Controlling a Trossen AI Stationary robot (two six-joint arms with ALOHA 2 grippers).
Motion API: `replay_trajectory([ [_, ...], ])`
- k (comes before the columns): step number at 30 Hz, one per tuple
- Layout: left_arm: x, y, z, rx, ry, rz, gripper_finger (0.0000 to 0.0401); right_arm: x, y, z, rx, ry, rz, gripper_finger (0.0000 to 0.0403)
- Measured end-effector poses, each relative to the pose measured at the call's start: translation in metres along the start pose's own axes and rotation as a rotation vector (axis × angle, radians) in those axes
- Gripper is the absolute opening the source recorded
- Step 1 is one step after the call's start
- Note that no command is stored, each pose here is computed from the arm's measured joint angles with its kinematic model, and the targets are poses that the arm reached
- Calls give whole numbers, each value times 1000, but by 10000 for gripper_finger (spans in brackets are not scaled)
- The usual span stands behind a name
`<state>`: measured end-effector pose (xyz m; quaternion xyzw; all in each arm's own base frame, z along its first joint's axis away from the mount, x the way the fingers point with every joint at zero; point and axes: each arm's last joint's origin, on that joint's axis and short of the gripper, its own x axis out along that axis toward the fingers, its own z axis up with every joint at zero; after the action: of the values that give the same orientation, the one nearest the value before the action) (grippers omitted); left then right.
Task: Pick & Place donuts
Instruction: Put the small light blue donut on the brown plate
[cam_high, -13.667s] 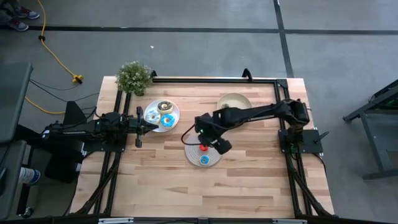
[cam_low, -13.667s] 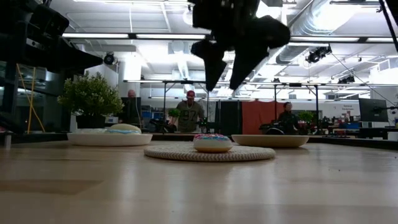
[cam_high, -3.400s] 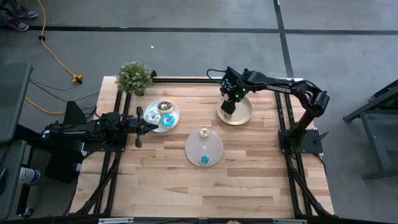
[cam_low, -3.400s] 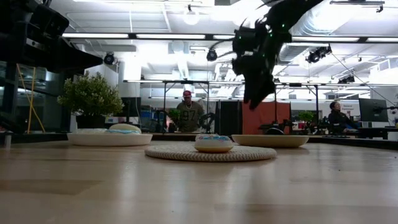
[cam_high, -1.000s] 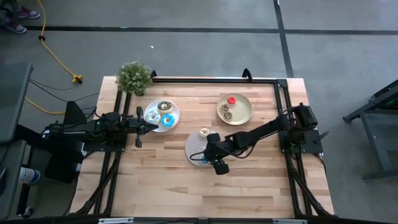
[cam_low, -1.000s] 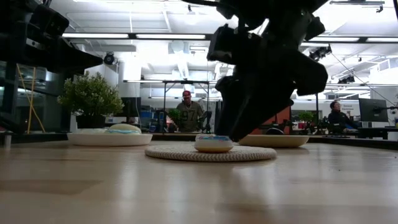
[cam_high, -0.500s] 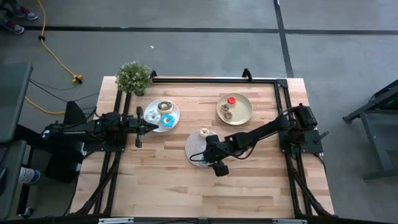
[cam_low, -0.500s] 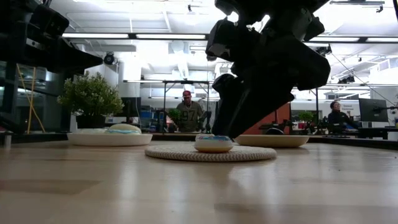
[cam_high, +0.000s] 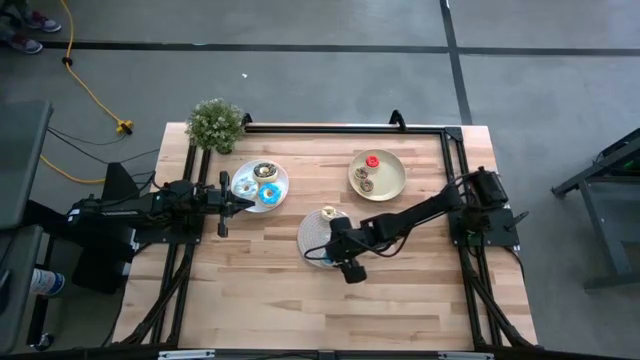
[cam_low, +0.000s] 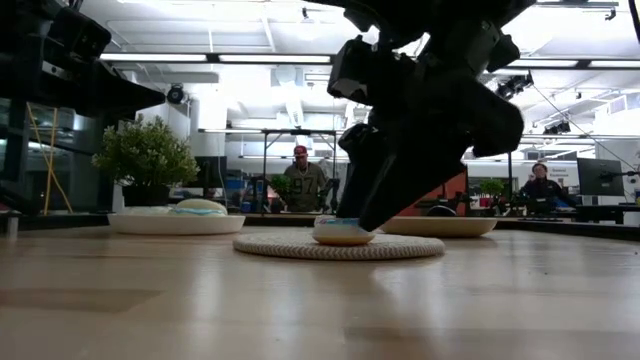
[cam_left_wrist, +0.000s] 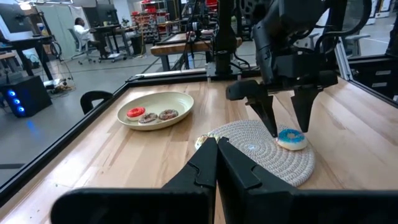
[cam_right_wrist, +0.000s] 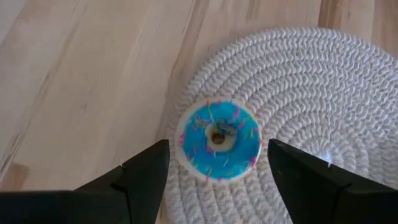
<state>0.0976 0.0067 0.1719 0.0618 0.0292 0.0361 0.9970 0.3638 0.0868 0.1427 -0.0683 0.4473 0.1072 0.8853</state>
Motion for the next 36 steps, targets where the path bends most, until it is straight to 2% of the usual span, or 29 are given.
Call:
replay_trajectory([
  [7,0,0,0,0,0,0,1,1,-2,1,7,-9,-31,264],
  [36,0,0,0,0,0,0,1,9,-4,0,32,-27,-1,264],
])
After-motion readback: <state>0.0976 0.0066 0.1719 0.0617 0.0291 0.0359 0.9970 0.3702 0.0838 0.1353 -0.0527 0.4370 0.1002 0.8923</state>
